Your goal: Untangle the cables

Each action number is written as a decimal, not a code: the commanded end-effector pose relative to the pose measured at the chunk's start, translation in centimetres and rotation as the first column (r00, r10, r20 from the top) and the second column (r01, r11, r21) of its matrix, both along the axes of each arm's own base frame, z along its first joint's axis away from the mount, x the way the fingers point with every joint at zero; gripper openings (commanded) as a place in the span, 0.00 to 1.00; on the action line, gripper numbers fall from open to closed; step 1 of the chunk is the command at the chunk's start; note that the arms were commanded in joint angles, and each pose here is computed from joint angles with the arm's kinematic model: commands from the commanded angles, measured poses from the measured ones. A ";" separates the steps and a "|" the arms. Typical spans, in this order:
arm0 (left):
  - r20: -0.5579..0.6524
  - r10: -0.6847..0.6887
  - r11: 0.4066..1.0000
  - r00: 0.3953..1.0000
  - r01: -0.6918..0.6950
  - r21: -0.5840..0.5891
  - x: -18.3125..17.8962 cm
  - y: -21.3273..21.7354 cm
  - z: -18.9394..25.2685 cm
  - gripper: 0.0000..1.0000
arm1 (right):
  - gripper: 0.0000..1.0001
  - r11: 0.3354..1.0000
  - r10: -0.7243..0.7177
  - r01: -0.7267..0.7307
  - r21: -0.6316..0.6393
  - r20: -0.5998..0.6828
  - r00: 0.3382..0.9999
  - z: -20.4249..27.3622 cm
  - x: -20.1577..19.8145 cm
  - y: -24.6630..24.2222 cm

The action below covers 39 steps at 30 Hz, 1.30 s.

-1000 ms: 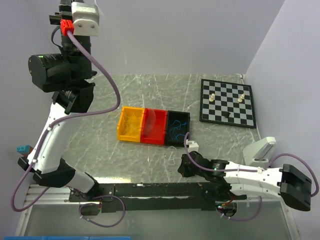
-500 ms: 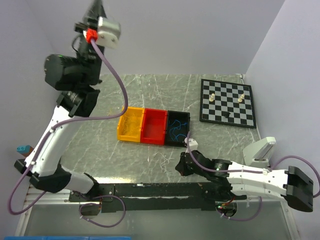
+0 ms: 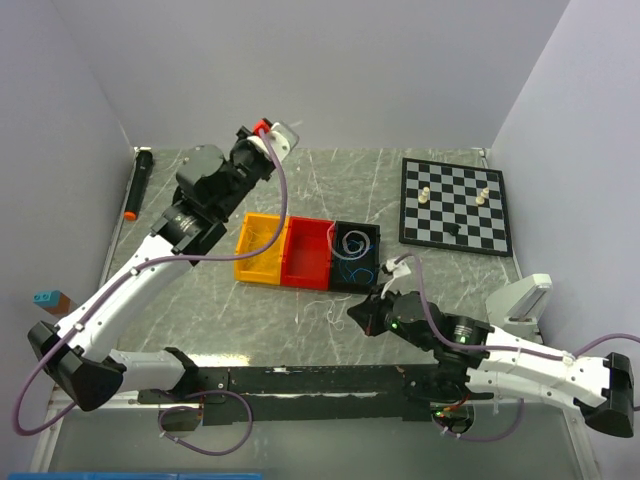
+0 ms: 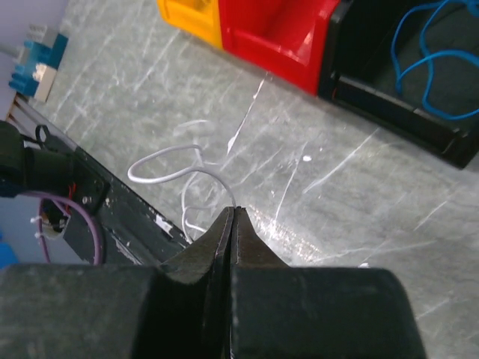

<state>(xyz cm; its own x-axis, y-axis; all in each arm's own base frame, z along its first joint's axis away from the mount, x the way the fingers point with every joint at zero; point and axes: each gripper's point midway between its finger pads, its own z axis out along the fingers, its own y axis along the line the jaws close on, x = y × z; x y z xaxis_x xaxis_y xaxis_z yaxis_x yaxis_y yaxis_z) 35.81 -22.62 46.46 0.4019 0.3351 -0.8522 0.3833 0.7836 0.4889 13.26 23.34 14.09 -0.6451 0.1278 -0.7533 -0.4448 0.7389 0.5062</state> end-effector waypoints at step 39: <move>-0.509 -0.045 0.982 0.859 0.132 0.137 2.3 -6.9 -22.3 0.01 | 0.00 0.979 -0.151 0.120 0.164 0.188 0.971 9.6 1.8 -3.5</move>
<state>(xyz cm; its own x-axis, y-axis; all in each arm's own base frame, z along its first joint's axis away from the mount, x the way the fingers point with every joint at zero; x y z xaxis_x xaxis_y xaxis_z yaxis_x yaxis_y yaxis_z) 38.32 -28.98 26.02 0.0362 0.4672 -0.8834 0.6552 0.6564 0.3740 14.51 20.92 20.55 -0.5223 0.2798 -0.8055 -0.4415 0.7194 0.5362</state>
